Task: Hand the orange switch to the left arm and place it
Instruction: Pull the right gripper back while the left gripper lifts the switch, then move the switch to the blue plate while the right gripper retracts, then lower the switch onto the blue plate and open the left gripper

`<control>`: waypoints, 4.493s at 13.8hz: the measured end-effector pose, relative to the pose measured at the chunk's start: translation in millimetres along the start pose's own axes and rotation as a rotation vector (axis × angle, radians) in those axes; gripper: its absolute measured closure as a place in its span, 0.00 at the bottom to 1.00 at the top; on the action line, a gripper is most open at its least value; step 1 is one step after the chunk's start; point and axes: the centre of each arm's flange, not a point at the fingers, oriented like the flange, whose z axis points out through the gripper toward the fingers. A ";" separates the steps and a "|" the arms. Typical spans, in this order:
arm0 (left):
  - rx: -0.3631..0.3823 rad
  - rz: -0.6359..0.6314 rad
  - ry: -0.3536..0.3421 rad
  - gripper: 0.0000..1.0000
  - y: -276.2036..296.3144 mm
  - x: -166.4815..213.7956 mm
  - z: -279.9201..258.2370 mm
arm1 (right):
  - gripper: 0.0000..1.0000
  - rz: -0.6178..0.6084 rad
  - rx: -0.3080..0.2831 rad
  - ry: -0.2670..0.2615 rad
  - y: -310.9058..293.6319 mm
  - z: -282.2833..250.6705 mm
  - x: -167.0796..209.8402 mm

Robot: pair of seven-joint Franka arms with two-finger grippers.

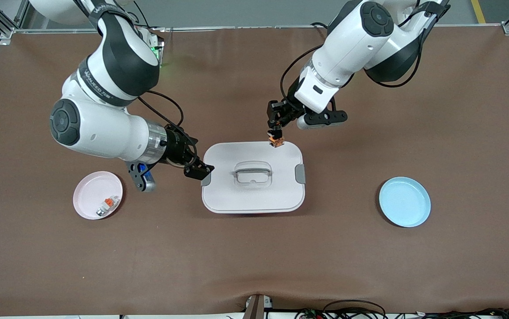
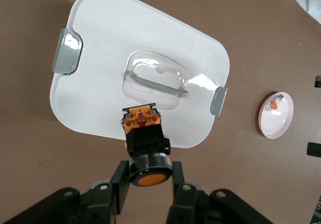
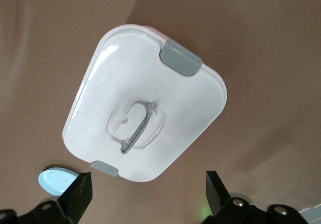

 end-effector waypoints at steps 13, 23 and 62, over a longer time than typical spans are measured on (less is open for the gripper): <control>0.206 -0.020 -0.023 0.61 -43.5 15.7 -38.4 | 0.00 -0.368 -0.194 0.096 68.8 -44.4 152.5; 0.354 0.064 -0.030 0.61 -123.5 54.3 -90.0 | 0.00 -0.633 -0.273 0.093 149.4 -79.0 269.4; 0.424 -0.258 0.224 0.61 -388.5 244.0 31.1 | 0.00 -0.843 -0.338 0.405 254.1 -210.5 296.6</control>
